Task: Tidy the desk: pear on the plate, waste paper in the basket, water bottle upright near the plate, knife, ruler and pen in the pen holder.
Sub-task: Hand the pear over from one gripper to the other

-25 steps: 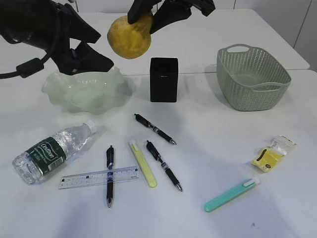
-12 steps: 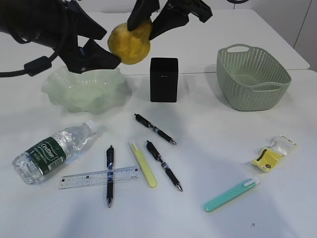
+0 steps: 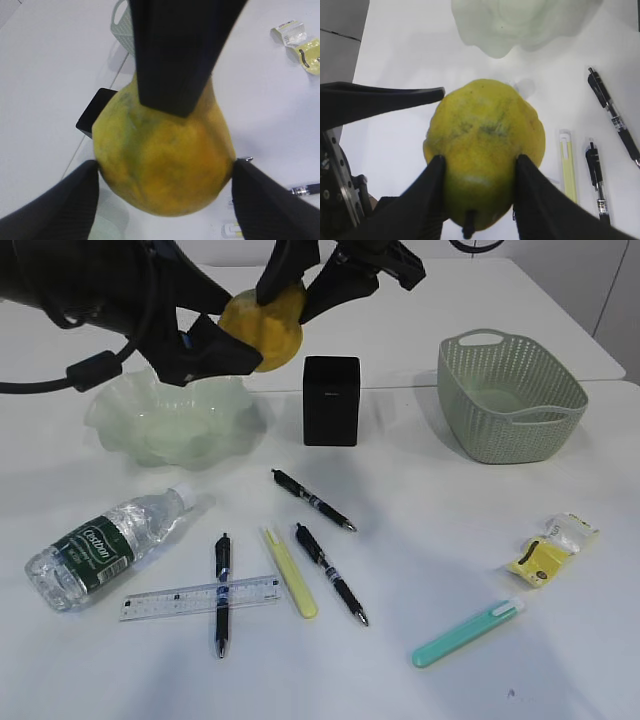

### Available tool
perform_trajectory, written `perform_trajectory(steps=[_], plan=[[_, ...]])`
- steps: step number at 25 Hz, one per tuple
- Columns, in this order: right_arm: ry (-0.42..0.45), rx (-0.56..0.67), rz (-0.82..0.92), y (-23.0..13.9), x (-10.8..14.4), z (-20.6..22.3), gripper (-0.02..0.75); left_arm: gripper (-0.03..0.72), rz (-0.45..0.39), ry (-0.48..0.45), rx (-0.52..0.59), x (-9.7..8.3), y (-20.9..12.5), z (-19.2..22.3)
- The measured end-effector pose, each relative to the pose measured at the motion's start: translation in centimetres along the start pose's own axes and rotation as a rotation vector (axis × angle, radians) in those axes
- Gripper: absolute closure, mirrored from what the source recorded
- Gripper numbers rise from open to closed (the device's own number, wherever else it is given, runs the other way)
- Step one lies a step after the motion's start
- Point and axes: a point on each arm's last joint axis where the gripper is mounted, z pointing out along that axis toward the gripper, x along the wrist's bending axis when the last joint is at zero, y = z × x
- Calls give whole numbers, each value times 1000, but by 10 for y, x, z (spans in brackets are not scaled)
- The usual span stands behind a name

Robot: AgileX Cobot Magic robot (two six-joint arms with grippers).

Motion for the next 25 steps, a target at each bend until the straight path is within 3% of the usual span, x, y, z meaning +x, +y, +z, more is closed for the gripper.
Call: perform_trajectory(steps=[9,25], plan=[[4,-3,1,0,0,0,424,129,-126,0,-74,0,7,0],[16,15,5,-1,2,0,425,103,-130,-25,-76,-2,7,0]])
